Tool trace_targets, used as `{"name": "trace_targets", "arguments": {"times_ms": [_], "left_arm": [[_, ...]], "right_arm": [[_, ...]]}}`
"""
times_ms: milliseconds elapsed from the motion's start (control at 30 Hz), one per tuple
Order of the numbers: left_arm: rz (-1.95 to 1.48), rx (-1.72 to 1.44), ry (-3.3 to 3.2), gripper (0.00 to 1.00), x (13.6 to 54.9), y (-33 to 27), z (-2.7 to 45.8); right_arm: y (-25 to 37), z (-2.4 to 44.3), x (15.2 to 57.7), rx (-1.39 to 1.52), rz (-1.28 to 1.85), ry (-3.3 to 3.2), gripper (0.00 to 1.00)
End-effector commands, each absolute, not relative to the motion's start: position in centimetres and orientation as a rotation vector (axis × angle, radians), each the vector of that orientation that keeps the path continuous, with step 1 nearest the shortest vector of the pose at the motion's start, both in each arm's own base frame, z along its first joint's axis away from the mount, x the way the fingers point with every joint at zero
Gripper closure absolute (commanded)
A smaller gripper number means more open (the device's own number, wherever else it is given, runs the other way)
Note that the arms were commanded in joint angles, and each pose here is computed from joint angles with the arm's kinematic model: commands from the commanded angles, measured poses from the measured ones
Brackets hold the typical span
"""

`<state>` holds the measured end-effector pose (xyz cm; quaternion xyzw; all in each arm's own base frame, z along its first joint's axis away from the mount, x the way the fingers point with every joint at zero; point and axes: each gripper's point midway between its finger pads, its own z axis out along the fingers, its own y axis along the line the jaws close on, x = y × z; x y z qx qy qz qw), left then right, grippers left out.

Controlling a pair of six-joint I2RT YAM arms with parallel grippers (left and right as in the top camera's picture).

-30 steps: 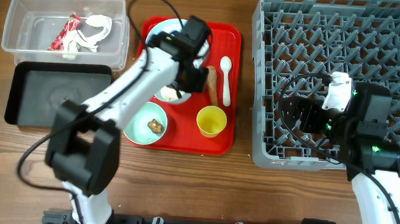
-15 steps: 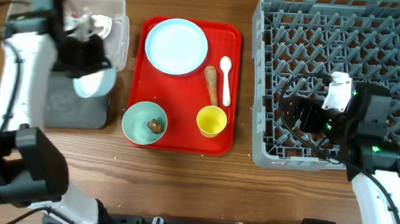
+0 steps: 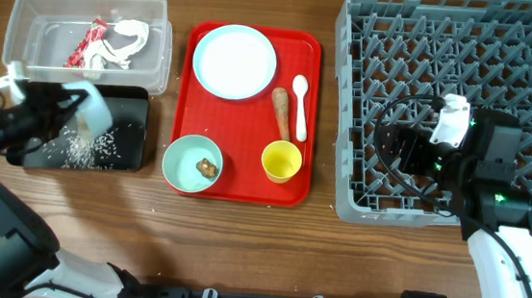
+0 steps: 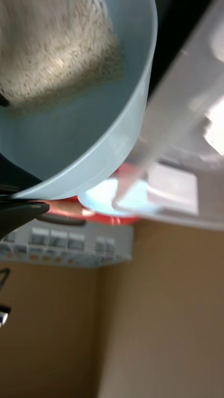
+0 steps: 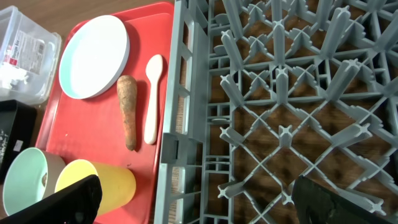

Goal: Sort waste into correct bins and load items into the dishwasher rack
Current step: 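Tip the rice bowl over the black tray to pour out rice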

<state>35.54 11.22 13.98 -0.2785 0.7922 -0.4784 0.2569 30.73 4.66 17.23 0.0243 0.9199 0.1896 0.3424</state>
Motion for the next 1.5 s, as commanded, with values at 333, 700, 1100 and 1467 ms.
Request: {"name": "trace_targets", "arguments": {"times_ms": [333, 700, 1100, 1467], "left_arm": [[-1.659, -0.795, 1.725, 0.96, 34.2, 14.2, 21.0], [-1.689, -0.923, 1.676, 0.96, 33.9, 16.2, 21.2], [-1.58, -0.978, 1.786, 0.96, 35.5, 15.8, 19.3], [-1.585, -1.033, 1.811, 0.96, 37.5, 15.0, 19.4]], "right_arm": [[5.0, 18.0, 31.1, 0.068, 0.523, 2.374, 0.0], [5.0, 18.0, 31.2, 0.067, 0.522, 2.372, 0.0], [5.0, 18.1, 31.3, 0.064, 0.521, 2.364, 0.0], [5.0, 18.2, 31.4, 0.064, 0.521, 2.361, 0.0]]}}
